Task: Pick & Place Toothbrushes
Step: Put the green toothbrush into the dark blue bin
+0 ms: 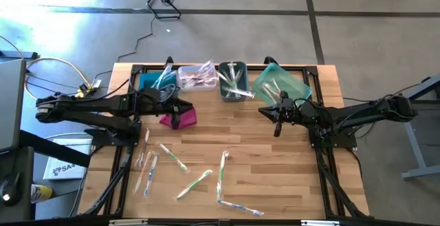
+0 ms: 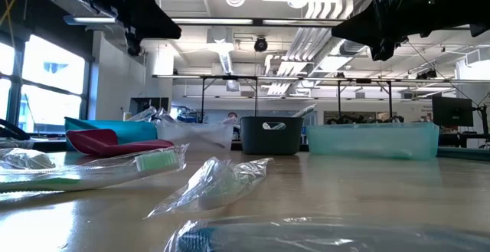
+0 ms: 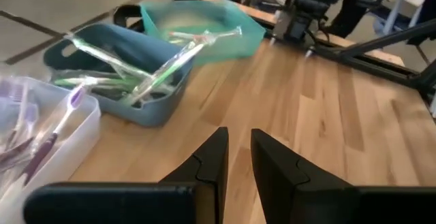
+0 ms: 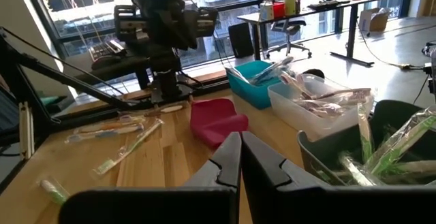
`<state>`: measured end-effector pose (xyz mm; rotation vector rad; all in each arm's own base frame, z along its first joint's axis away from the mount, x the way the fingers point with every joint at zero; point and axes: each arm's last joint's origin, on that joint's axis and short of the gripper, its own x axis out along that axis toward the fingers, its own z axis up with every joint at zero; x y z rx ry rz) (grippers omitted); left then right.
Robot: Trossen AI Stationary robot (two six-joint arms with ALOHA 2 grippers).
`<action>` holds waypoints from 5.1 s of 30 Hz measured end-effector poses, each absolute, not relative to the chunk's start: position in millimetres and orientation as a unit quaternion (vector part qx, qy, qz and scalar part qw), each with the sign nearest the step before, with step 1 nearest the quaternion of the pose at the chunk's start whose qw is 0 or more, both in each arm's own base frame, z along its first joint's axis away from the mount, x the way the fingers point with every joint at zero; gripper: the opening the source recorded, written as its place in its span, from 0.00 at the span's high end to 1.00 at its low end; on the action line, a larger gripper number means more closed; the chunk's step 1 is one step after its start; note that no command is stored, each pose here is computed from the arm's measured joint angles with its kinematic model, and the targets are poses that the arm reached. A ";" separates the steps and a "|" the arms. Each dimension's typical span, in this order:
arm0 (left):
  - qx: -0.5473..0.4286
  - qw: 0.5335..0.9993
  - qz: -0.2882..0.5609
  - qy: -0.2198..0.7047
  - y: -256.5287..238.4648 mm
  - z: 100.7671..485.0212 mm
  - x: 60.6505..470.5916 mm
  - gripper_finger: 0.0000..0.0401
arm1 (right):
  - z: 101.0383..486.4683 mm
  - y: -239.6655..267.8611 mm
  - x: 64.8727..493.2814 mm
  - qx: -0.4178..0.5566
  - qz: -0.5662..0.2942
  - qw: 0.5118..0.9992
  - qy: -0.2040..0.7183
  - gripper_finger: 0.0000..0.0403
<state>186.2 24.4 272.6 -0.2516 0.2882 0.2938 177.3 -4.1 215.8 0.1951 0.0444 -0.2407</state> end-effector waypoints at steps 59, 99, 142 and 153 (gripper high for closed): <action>-0.166 0.981 -0.025 0.095 -86.1 269.4 212.2 0.85 | 219.7 -2.0 177.9 0.117 -0.082 0.990 0.004 0.99; -0.158 0.891 0.090 0.416 -155.9 326.3 252.8 0.86 | 219.3 -1.1 178.1 0.132 -0.067 0.989 0.007 0.99; -0.342 0.760 0.149 0.533 -170.3 187.4 295.2 0.54 | 215.8 -0.5 178.0 0.157 -0.059 0.985 0.025 0.99; -0.353 0.757 0.129 0.535 -175.1 180.1 301.2 0.54 | 215.6 -0.4 178.0 0.158 -0.058 0.985 0.026 0.99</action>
